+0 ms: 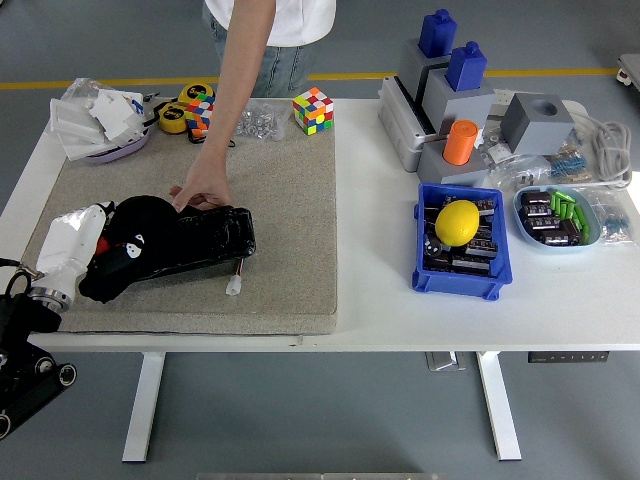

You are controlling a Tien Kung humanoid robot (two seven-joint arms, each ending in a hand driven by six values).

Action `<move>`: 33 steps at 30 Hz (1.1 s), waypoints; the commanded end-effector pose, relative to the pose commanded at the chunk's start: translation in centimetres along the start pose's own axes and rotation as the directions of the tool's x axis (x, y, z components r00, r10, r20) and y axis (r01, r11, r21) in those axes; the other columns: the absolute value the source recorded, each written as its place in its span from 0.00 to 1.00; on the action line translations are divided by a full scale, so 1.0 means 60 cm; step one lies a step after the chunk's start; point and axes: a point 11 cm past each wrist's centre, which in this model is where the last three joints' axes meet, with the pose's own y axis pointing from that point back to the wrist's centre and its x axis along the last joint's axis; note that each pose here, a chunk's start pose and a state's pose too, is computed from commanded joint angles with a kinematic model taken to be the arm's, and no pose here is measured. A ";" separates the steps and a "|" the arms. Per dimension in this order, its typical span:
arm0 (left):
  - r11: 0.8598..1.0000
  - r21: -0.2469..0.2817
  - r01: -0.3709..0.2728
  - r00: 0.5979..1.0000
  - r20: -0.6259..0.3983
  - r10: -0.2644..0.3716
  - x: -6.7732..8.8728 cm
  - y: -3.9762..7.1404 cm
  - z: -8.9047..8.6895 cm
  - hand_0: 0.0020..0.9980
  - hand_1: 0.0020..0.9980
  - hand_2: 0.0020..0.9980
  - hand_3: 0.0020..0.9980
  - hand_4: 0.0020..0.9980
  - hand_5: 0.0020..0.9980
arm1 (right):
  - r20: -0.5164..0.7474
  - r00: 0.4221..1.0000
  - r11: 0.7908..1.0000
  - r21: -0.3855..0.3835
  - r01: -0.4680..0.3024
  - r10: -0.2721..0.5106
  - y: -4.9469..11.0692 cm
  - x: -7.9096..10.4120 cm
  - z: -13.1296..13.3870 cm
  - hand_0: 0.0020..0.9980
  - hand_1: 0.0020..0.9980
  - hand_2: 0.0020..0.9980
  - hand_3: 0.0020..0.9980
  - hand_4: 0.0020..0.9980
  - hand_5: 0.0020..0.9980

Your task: Pick the rag up,wipe the panel,place it on the desk

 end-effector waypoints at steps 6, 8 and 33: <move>1.000 0.018 -0.024 1.000 0.013 0.023 0.016 0.000 -0.016 0.19 0.10 0.27 0.59 0.55 0.37 | 0.000 1.000 1.000 -0.001 0.000 0.000 0.000 0.000 0.001 0.74 0.63 0.69 0.60 0.97 0.58; 0.999 0.023 -0.030 0.999 0.016 0.030 0.020 0.000 -0.020 0.19 0.10 0.27 0.59 0.55 0.37 | 0.001 1.000 1.000 0.000 0.000 0.000 0.000 -0.001 0.001 0.74 0.63 0.69 0.60 0.97 0.58; 0.988 0.126 -0.095 0.995 0.047 0.090 0.061 0.014 -0.096 0.19 0.10 0.27 0.59 0.55 0.37 | 0.013 1.000 1.000 0.002 -0.001 0.001 0.000 0.002 -0.001 0.74 0.63 0.69 0.60 0.97 0.58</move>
